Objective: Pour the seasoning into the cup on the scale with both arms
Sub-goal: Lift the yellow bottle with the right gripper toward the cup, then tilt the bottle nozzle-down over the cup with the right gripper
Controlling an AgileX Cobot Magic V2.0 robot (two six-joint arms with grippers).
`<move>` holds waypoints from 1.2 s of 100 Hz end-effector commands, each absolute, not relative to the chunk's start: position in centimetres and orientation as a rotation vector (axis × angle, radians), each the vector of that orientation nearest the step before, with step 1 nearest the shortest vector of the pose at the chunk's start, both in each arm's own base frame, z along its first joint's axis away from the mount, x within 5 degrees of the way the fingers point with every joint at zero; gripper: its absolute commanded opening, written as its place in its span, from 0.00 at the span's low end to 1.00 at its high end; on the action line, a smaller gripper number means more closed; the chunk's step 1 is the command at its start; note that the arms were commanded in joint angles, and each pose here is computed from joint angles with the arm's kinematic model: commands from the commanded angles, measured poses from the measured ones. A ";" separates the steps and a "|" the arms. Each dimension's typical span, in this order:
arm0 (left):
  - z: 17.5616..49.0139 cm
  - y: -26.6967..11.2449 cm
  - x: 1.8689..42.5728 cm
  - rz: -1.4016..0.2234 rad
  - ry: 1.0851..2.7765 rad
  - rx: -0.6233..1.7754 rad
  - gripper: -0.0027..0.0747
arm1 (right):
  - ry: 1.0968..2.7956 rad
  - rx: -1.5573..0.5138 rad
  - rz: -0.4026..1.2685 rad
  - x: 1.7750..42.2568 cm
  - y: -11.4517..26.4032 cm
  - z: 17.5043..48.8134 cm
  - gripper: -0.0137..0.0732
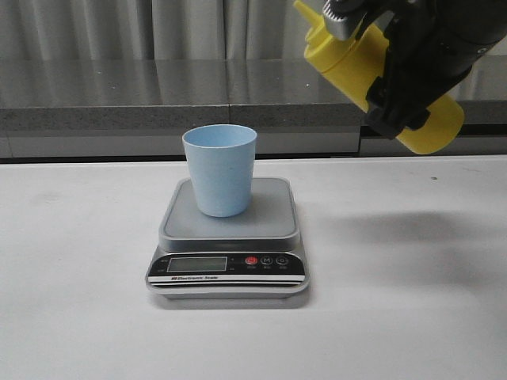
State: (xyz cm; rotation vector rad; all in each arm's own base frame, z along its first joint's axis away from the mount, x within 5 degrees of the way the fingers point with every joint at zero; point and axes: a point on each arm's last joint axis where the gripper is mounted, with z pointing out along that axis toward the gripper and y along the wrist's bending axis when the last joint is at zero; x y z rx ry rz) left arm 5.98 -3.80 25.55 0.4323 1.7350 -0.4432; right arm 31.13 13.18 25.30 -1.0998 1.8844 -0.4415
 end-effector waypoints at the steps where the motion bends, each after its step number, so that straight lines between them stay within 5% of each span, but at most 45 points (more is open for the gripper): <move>1: 27.2 -3.7 6.1 -0.463 1.638 0.384 0.01 | 1.742 -1.170 -0.537 31.5 13.5 27.4 0.09; 54: 27.2 -3.7 6.1 -0.463 1.638 0.384 0.01 | 1.545 -1.445 -0.769 32.4 14.9 25.4 0.09; 120: 27.2 -3.7 6.1 -0.463 1.638 0.384 0.01 | 1.417 -1.505 -1.017 33.7 16.7 25.9 0.09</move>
